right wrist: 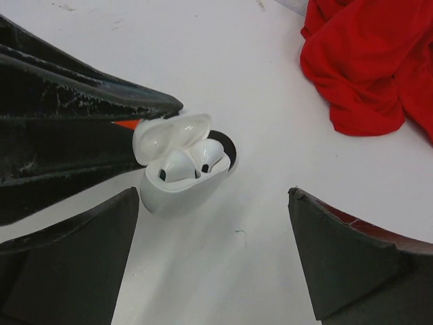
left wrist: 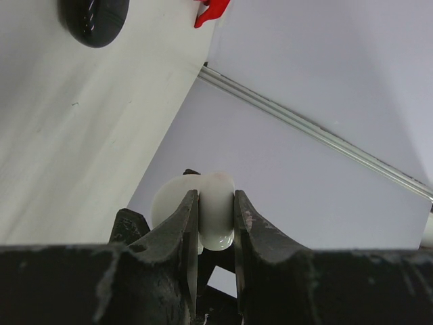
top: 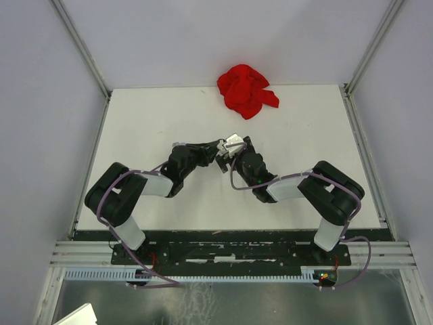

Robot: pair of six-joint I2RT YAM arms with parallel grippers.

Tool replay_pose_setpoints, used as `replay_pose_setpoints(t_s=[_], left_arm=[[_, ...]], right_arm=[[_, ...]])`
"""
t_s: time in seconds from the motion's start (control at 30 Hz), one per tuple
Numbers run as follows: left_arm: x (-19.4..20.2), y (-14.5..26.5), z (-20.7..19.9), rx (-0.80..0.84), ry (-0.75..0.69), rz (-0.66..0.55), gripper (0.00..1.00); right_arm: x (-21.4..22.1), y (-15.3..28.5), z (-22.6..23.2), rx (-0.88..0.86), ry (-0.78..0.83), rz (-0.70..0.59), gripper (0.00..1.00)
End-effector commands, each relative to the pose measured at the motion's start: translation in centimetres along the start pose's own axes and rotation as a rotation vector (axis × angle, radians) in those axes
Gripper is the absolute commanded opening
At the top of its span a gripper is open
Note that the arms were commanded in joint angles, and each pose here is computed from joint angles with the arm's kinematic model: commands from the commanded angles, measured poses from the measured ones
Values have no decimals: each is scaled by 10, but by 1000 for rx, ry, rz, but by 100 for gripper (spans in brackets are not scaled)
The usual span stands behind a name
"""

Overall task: Insert the wireless bluetooth earbuds into the charging case
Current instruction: Close the charging case.

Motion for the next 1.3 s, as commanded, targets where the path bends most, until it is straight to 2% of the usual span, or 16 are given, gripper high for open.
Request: replay_pose_setpoints(t_s=[0.0,0.4,0.8,1.13,1.27], left_arm=[[8,-1,-19,58,28,23,3],[7,3,-11,55,28,36,3],[5,1,3,33,16,47,3],[-1,2,17,15,18,37,3],[-4,-6,18,6,-46,40,3]], right_arm=[[-22,-13,1,40,-20,-83,100],[-21,-11,-9,157,122,-56,99],[-27,5,-14,241,267,-92,100],[-29,18,-24,292,307,-80,100],[-28,33,-37,409,229,17,99]])
Point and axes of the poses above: each gripper's point midway between its finger pads, its own y axis back along the fingers, its own z axis along the line the jaws close on, x = y × z, the point moved 7 cm from there along y, back along the fingers, and after that the axes turned 5 degrees about -y, right-handed, at the moved point
